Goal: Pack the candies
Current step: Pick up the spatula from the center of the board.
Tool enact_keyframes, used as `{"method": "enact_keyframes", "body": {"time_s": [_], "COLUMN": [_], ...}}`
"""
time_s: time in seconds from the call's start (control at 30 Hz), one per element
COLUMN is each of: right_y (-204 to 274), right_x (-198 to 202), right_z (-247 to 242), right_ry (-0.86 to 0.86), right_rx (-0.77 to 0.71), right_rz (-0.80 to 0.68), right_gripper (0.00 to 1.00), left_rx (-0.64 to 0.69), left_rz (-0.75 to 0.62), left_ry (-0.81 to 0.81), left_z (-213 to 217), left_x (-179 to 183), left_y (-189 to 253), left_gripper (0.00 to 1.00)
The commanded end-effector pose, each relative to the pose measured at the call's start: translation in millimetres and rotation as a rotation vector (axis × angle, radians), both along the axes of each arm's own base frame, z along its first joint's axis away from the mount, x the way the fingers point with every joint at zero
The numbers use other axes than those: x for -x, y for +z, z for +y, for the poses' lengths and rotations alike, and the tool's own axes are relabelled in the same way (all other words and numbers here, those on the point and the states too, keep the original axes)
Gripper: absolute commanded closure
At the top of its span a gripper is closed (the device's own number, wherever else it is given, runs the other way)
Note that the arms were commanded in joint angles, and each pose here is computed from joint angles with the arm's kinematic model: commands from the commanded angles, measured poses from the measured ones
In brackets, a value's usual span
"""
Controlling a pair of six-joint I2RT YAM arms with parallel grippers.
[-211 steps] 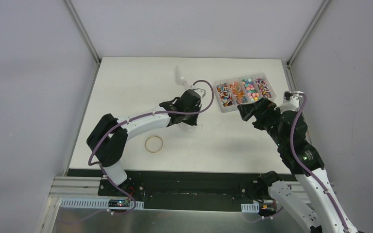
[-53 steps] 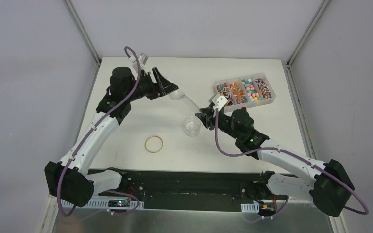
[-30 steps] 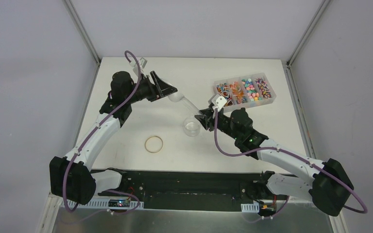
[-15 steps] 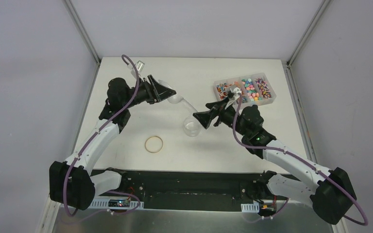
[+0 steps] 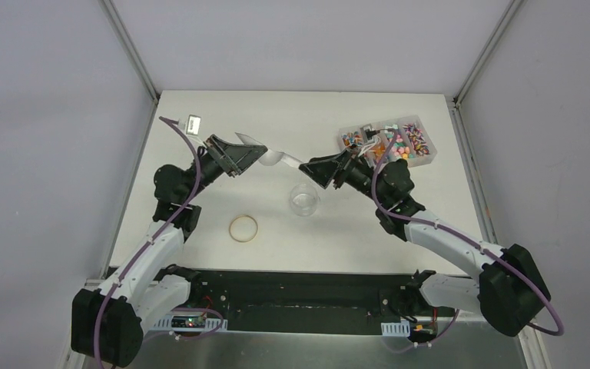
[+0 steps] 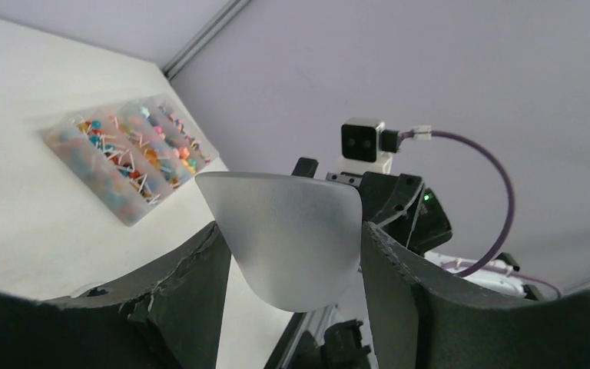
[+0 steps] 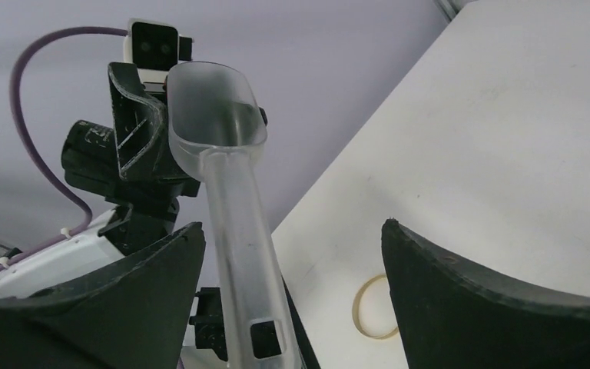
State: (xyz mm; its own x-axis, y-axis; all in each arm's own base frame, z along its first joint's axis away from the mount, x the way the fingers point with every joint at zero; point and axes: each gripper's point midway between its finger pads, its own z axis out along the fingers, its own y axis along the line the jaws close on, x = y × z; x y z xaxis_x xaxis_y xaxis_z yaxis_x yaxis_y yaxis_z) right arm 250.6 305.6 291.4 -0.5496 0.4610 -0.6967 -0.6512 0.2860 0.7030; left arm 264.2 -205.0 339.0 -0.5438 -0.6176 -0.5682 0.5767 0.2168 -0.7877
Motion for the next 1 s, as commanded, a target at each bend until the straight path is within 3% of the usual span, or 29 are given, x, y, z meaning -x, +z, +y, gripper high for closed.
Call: {"method": "enact_keyframes", "body": {"time_s": [0.0, 0.13, 0.4, 0.97], "right_y": [59.5, 72.8, 85.0, 82.3], "right_x": [8.0, 11.9, 4.3, -5.7], "right_z": [11.7, 16.1, 25.5, 44.3], "right_ry": [0.049, 0.056, 0.034, 0.043], "right_rx": [-0.166, -0.228, -0.253, -0.261], "right_rz": [-0.11, -0.147, -0.156, -0.111], "right_gripper": [0.14, 0.16, 0.3, 0.5], "left_rx": [0.189, 0.303, 0.339, 0.306], "left_rz": [-0.107, -0.086, -0.099, -0.101], "left_ry": [0.11, 0.152, 0.163, 0.178], "left_z": [23.3, 35.8, 40.1, 40.6], "left_x": [5.2, 5.9, 7.8, 9.6], "left_y": [43.7, 45.1, 42.2, 27.2], "left_gripper": [0.72, 0.72, 0.72, 0.73]}}
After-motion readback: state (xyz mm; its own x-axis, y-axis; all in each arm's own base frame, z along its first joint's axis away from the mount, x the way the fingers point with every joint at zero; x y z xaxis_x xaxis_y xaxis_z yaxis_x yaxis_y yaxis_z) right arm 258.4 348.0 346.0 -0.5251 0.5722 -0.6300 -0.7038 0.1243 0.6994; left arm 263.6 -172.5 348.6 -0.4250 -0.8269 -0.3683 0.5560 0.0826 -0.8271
